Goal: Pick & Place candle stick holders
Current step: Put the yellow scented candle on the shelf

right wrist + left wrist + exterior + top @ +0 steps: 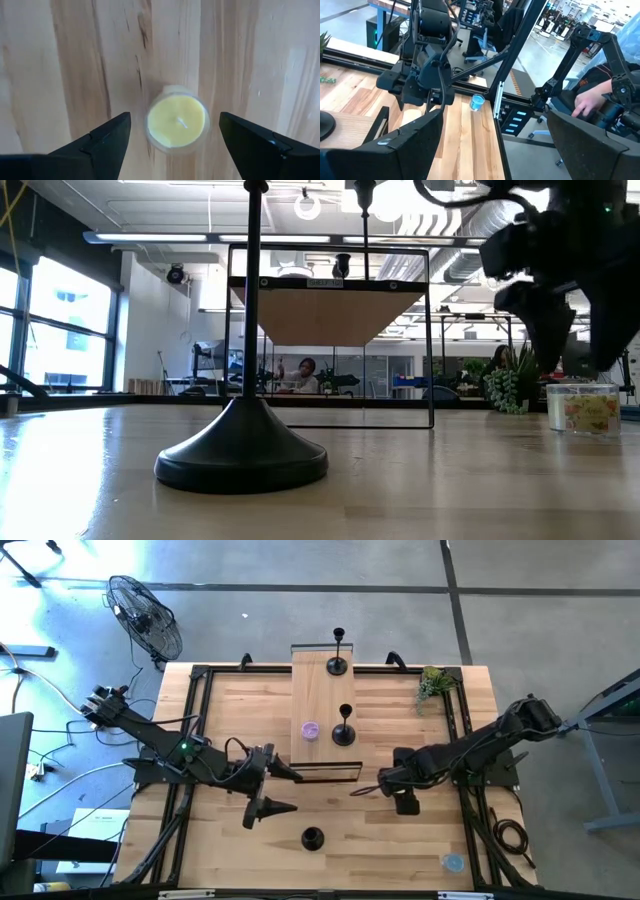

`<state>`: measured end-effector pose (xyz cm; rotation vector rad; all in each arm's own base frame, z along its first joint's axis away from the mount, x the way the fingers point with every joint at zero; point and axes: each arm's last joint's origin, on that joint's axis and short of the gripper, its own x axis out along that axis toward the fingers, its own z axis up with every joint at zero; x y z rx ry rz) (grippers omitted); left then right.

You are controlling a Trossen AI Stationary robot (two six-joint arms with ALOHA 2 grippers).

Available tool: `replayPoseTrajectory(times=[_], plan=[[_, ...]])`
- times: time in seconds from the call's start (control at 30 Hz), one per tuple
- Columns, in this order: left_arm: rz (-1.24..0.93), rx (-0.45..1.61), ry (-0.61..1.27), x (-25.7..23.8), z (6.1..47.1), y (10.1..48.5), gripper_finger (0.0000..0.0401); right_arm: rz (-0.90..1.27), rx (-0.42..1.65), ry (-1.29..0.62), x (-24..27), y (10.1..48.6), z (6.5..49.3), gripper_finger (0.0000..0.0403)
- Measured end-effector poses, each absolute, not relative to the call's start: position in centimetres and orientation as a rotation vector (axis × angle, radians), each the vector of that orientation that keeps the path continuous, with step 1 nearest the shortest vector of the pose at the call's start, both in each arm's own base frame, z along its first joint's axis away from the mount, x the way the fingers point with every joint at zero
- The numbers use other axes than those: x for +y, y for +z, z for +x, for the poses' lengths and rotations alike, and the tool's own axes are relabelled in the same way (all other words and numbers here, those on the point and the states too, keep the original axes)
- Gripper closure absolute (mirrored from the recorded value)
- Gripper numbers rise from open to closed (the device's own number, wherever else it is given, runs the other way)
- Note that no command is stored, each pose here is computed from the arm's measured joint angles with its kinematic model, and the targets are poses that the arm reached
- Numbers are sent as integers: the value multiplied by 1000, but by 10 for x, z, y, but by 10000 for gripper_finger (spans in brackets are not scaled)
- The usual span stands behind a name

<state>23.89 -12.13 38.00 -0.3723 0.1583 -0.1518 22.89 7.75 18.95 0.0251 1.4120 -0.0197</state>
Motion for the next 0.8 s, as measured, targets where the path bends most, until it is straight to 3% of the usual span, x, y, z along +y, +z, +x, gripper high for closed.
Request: replayPoseTrajectory(times=[0.8], plan=[[-373,158,-151,-121,239,380,50,14,1405,8,78,189,229,102]])
